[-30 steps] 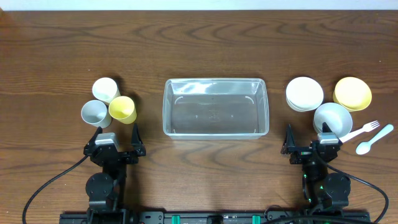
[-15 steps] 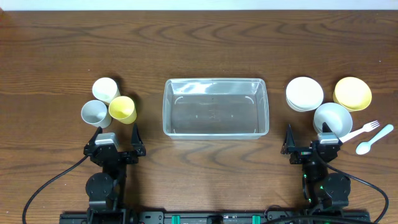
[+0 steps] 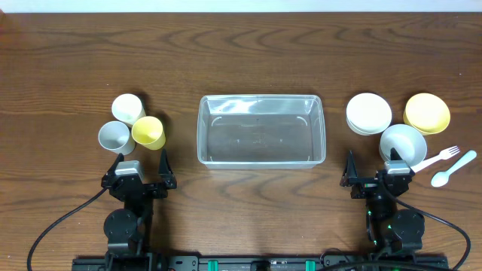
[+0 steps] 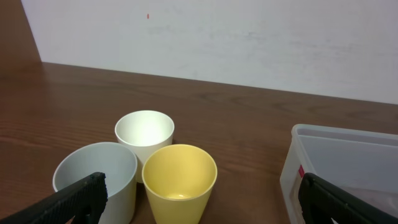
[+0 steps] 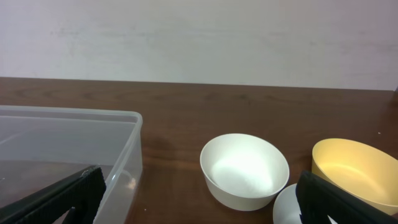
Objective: Pack container
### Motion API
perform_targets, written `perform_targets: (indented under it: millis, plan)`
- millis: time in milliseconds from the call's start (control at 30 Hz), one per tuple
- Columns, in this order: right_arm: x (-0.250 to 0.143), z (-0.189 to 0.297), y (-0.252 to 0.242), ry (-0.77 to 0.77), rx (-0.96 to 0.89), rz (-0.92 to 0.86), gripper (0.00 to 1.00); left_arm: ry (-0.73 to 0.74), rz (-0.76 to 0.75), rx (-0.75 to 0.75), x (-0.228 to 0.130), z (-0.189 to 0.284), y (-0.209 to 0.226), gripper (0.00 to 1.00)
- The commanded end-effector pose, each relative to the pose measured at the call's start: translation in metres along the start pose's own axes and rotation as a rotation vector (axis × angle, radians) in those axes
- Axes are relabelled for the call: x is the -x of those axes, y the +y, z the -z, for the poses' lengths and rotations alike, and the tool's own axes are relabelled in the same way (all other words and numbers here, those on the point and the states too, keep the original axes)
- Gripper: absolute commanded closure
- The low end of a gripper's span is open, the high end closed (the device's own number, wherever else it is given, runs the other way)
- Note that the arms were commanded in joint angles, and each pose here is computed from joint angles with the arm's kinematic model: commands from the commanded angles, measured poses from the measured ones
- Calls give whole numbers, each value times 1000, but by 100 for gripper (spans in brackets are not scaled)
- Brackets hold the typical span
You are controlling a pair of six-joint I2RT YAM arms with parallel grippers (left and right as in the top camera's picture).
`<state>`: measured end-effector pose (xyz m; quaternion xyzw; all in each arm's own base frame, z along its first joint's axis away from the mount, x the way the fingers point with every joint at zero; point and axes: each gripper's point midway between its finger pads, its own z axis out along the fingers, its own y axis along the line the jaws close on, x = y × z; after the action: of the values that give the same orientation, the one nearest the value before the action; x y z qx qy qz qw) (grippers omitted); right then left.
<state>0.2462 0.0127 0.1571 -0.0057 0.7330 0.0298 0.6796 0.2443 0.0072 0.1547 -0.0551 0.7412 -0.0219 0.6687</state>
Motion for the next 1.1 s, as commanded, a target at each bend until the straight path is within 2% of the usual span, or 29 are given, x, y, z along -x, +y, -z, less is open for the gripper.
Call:
perform_targets:
  millis: [0, 233, 367, 500, 667, 867, 1067]
  plan:
    - [-1, 0, 1, 2, 1, 15, 1, 49, -19, 17, -18, -1, 4, 2]
    - [-1, 0, 3, 2, 13, -108, 1, 49, -17, 9, -18, -1, 3, 2]
    - [3, 2, 5, 3, 24, -131, 1, 37, 56, 10, -11, 0, 2, 2]
    - [17, 7, 7, 18, 32, -132, 1, 38, 134, 11, 7, 6, 0, 2]
    - [38, 17, 9, 117, 27, -132, 1, 108, 167, -2, 42, 19, -8, 2]
    - [62, 13, 9, 324, 6, -130, 1, 286, 160, 34, 80, 24, -12, 2]
    - [70, 2, 11, 657, -14, -113, 1, 624, 154, 79, 93, 28, -17, 2]
